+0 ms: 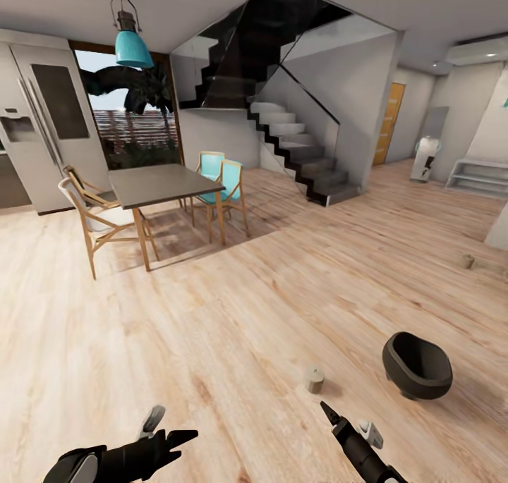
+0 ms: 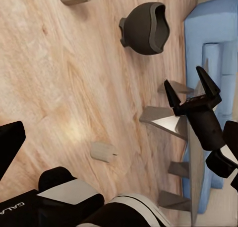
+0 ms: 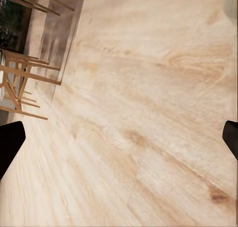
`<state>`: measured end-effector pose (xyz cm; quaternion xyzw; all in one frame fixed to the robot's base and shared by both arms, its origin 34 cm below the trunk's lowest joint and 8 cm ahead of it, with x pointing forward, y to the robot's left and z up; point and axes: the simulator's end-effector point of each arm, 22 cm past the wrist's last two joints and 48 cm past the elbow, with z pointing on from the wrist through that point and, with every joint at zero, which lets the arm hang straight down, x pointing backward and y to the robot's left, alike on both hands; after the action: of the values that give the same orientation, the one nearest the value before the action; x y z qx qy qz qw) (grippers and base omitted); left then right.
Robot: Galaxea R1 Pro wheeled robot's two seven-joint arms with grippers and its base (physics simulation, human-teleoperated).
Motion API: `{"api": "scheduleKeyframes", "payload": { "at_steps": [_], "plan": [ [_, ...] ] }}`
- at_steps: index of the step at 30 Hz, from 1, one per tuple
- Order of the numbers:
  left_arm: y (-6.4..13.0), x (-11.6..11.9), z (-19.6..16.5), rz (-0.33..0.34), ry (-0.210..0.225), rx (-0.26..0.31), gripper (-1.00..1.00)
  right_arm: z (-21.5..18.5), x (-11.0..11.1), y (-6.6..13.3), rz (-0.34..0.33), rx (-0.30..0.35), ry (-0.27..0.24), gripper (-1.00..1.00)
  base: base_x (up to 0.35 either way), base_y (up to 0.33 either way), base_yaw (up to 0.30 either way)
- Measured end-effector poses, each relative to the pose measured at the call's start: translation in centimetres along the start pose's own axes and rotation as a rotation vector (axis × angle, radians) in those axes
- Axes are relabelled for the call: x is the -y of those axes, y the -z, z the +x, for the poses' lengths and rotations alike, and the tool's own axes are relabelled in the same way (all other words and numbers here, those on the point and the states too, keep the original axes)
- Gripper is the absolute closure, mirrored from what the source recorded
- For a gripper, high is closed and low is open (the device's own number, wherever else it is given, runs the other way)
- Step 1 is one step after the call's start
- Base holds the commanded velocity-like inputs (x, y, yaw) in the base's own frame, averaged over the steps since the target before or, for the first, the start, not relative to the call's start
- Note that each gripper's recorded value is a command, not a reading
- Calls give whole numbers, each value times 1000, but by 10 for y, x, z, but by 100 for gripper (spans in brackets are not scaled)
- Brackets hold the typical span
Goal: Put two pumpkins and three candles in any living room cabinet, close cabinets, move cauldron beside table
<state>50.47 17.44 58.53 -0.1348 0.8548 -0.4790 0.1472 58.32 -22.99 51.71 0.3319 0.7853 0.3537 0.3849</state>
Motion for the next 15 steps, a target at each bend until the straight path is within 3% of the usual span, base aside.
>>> {"api": "scheduleKeyframes", "payload": {
  "at_steps": [15],
  "plan": [
    [2, 4, -3, 5, -10, 8, -100, -4, -5, 0, -10, 7, 4, -100, -40, 0, -269]
  ]
}}
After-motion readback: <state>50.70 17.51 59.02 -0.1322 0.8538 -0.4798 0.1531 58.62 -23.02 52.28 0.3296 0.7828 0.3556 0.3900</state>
